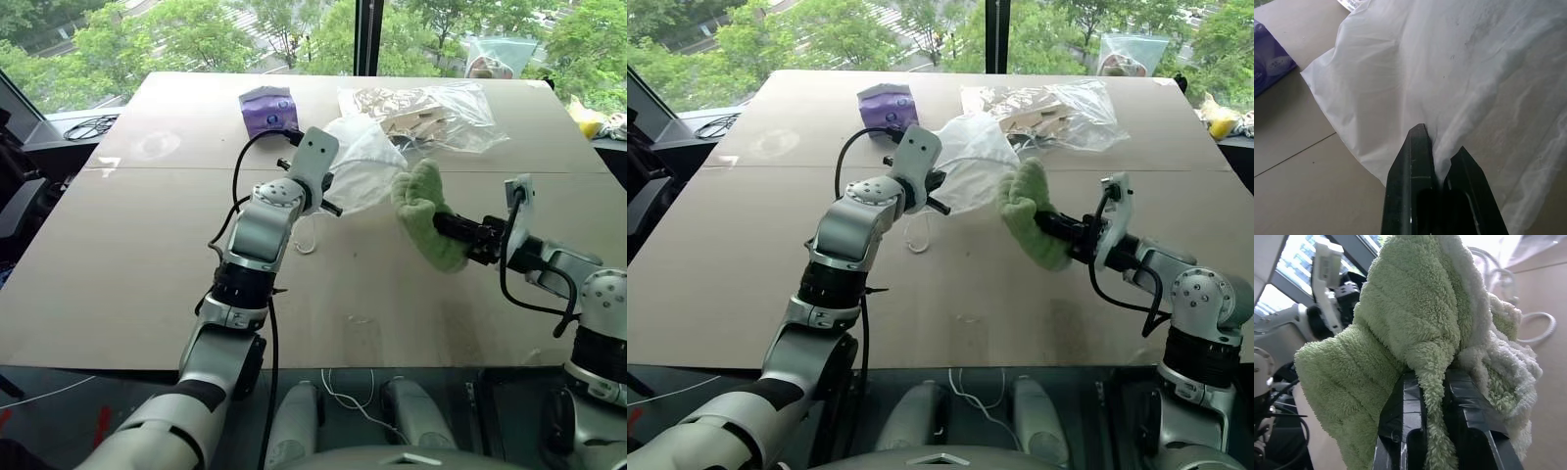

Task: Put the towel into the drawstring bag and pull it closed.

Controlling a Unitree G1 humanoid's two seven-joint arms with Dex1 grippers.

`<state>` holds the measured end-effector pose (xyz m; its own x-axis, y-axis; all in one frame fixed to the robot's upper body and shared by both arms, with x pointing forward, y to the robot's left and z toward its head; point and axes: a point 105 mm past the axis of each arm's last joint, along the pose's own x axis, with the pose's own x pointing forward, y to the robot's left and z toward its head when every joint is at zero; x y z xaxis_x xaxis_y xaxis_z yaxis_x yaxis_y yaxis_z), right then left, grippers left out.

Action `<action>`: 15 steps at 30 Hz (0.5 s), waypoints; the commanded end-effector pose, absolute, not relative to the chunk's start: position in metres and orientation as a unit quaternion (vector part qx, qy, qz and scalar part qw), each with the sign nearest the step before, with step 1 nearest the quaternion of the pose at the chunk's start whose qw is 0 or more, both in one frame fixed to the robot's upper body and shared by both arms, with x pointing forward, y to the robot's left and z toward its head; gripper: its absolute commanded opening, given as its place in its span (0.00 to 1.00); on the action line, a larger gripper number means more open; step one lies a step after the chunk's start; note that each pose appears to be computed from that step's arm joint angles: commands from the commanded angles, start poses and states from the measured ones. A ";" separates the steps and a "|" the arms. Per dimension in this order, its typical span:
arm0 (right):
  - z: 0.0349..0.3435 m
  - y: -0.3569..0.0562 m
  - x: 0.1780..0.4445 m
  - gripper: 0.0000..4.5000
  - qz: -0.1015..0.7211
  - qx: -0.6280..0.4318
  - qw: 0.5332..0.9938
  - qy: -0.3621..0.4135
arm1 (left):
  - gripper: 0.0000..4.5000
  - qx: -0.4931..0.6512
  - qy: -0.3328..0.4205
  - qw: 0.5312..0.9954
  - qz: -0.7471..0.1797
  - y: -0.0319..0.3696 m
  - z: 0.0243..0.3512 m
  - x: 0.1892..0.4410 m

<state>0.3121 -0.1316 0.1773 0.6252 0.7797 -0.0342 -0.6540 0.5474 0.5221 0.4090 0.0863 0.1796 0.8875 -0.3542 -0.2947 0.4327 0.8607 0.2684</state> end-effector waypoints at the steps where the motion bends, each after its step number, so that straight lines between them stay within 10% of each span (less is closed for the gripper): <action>1: 0.195 -0.103 0.316 0.01 0.422 0.217 0.873 0.115 | 0.00 0.171 0.072 0.956 -0.225 0.078 0.204 0.404; 15: 0.161 -0.085 0.342 0.01 0.340 0.178 0.907 0.174 | 0.00 0.179 0.037 0.928 -0.323 0.045 0.200 0.368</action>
<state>0.3378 -0.0872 0.1409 0.6836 0.6751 -0.2772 -0.5319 0.7210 0.4442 0.3801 0.0576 0.1841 0.8192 -0.5204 -0.2412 0.5722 0.7701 0.2819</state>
